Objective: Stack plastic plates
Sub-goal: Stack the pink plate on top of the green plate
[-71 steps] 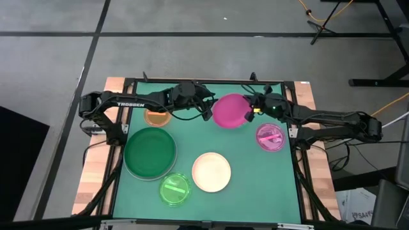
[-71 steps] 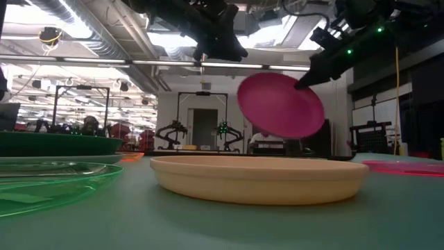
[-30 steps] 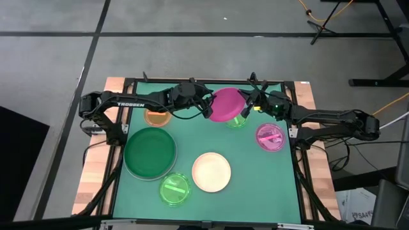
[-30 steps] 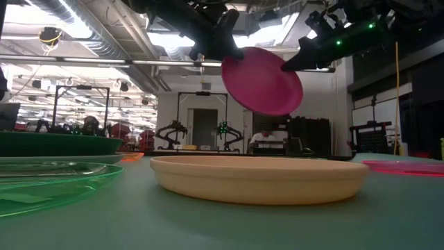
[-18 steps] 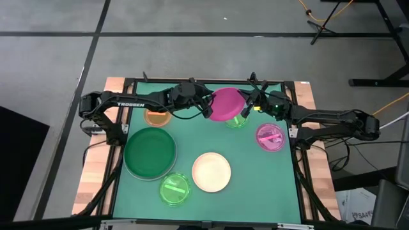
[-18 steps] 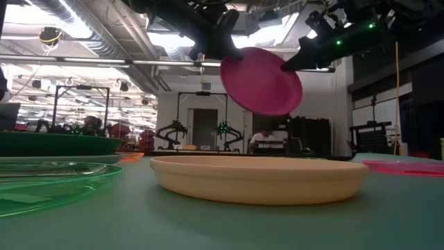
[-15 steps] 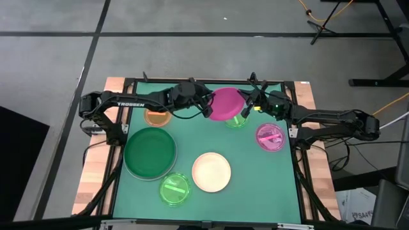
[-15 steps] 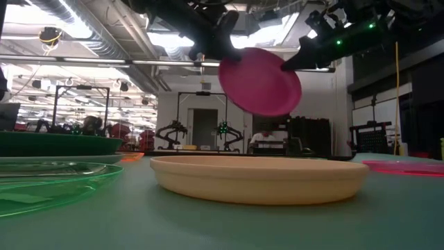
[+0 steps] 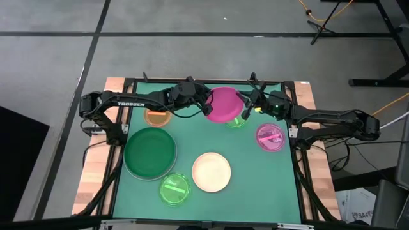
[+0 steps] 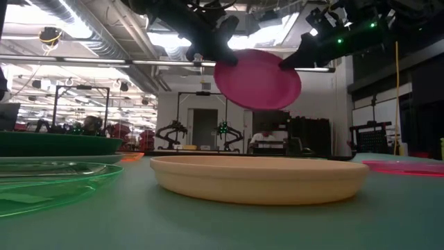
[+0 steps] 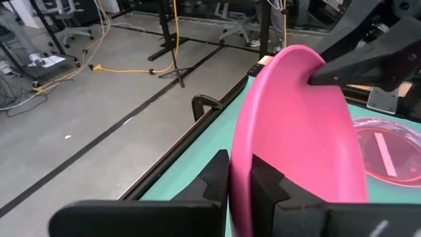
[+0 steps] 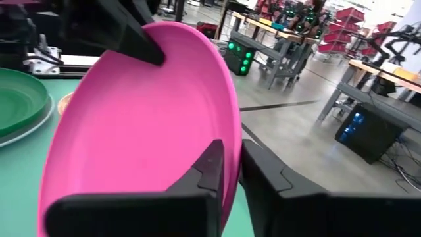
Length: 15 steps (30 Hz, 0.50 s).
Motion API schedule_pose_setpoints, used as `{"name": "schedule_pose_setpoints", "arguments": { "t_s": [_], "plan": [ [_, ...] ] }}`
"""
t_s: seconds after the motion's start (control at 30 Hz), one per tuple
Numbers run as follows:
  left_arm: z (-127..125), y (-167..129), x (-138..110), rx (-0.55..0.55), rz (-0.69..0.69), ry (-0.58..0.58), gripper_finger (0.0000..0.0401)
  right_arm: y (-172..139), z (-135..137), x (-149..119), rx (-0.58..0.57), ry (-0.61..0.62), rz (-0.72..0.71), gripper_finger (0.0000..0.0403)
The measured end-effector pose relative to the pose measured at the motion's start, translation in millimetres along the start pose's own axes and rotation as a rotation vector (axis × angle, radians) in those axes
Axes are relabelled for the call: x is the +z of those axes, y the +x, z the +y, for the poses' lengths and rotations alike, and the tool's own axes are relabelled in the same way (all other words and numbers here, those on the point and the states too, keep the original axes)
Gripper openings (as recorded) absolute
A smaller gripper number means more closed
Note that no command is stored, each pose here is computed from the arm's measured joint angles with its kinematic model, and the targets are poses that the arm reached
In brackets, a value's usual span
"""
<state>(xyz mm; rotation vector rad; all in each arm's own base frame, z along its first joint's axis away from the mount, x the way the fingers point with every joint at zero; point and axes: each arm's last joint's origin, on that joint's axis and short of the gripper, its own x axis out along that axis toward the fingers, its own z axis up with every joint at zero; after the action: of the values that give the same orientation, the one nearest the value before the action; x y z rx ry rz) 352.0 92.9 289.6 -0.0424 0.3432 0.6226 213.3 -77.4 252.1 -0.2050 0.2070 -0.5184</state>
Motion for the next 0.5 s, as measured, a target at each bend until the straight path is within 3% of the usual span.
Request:
{"name": "schedule_pose_setpoints", "arguments": {
  "t_s": [0.2, 0.5],
  "plan": [
    [-0.5, -0.3, -1.6, -0.001, 0.015, 0.006, 0.0022, 0.1, 0.3, -0.3, 0.009, -0.004, 0.001, 0.0084],
    [0.7, -4.5, -1.1, -0.016, 0.037, 0.013, 0.0022, -6.9, -0.8, 3.7, 0.049, -0.154, -0.02, 0.0084]
  ]
}}
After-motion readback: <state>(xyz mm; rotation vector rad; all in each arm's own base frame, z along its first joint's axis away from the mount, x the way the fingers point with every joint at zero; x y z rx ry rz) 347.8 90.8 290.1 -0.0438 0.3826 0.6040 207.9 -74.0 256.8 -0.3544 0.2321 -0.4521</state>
